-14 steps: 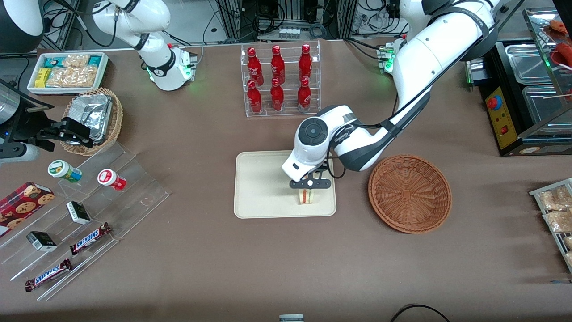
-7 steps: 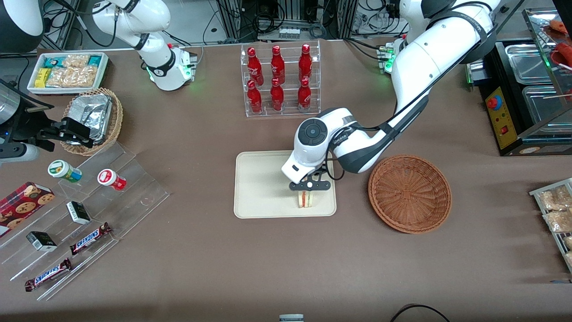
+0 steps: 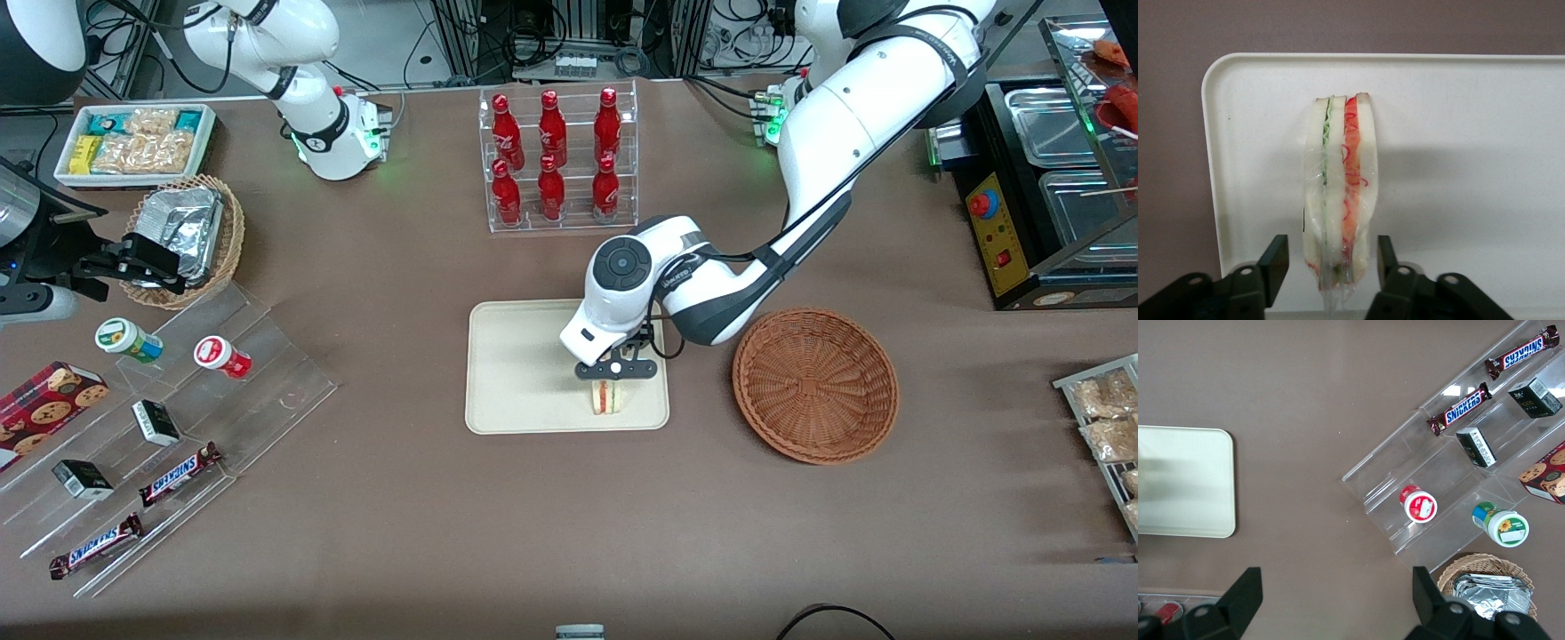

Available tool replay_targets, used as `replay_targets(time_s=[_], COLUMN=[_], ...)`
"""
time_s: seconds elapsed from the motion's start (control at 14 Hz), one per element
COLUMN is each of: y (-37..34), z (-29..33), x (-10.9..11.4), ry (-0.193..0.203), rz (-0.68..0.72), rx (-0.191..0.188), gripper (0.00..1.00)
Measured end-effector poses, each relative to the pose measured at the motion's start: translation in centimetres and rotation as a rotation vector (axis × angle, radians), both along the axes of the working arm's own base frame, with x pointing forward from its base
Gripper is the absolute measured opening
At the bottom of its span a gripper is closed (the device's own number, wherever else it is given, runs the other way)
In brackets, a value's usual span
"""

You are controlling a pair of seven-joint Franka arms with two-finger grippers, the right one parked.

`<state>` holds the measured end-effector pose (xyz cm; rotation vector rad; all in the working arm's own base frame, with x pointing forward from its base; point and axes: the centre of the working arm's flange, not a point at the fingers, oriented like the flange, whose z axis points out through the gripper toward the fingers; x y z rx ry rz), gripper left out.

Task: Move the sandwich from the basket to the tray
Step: 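Lower the sandwich onto the tray with the left gripper, then open the left gripper and raise it away from the sandwich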

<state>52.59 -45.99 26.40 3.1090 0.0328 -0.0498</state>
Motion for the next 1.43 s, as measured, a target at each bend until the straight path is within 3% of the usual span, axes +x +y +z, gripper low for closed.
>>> replay_targets(time_s=[0.21,0.29,0.64,1.0,1.29,1.43], y=[0.0,0.0,0.7,2.1,5.2,8.1], z=[0.4,0.8,5.8,15.5,20.8,22.8], x=[0.3,0.5,1.4,0.5,0.9,1.7], ry=[-0.005,-0.009,-0.033,-0.083,-0.088,-0.081], rz=[0.034,0.051,0.096,0.154,0.236,0.221], rx=[-0.005,-0.004,0.056,0.075,0.066,0.084], gripper=[0.97,1.0,1.0,1.0,1.0,1.0])
